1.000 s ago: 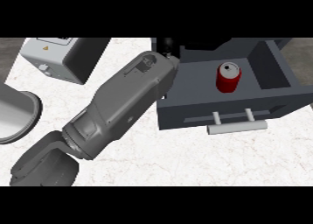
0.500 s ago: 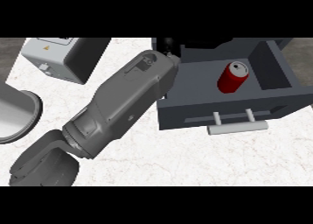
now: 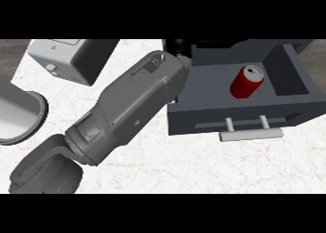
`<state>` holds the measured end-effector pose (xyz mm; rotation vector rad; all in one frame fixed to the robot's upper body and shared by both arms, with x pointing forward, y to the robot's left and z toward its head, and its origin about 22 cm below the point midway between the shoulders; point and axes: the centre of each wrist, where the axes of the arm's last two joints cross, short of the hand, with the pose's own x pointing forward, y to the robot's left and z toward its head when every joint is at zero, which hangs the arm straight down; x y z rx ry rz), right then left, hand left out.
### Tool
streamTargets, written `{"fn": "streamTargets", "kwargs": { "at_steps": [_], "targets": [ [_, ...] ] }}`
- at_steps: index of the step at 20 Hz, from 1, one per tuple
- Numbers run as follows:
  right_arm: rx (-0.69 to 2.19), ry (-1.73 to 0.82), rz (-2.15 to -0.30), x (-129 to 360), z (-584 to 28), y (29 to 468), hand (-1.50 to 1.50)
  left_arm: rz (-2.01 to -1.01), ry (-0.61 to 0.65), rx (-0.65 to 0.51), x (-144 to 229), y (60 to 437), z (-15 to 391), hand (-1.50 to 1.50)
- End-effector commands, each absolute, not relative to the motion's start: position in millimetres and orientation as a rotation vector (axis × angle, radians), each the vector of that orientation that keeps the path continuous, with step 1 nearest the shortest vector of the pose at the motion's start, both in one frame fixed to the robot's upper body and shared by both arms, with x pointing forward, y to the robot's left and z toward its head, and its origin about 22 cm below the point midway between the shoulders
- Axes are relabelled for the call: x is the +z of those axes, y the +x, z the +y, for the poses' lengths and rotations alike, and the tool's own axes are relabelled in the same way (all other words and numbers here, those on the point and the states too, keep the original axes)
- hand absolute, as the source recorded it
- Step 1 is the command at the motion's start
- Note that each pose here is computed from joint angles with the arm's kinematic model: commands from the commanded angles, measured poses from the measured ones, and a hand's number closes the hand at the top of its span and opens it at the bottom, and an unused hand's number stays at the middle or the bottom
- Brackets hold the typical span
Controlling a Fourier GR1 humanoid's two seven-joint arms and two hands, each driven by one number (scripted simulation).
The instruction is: Pick up the can, place it into the drawer and close the drawer
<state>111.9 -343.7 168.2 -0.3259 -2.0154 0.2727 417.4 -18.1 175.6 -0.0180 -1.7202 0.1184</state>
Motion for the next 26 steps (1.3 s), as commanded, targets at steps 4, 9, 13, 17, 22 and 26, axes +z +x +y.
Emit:
{"fn": "streamTargets", "kwargs": {
  "at_steps": [4,9,13,17,22,26],
  "targets": [
    [0.475,-0.489,-2.046,184,-307,130,-1.5,-1.767,-0.039,0.132,180,417,-20,-1.5],
    [0.591,-0.57,-2.01,185,-289,169,-1.5,-1.727,-0.047,0.148,186,418,-21,-1.5],
    [0.677,-0.631,-1.994,164,-266,194,-1.5,-1.725,-0.036,0.144,184,414,-24,-1.5],
    [0.726,-0.722,-1.961,155,-245,232,-1.5,-1.7,-0.06,0.143,195,415,-20,-1.5],
    [0.867,-0.782,-1.942,144,-215,270,-1.5,-1.708,-0.001,0.164,188,427,3,-1.5],
    [0.991,-0.854,-1.877,123,-214,304,-1.5,-1.715,0.007,0.158,192,428,9,-1.5]
  ]
}}
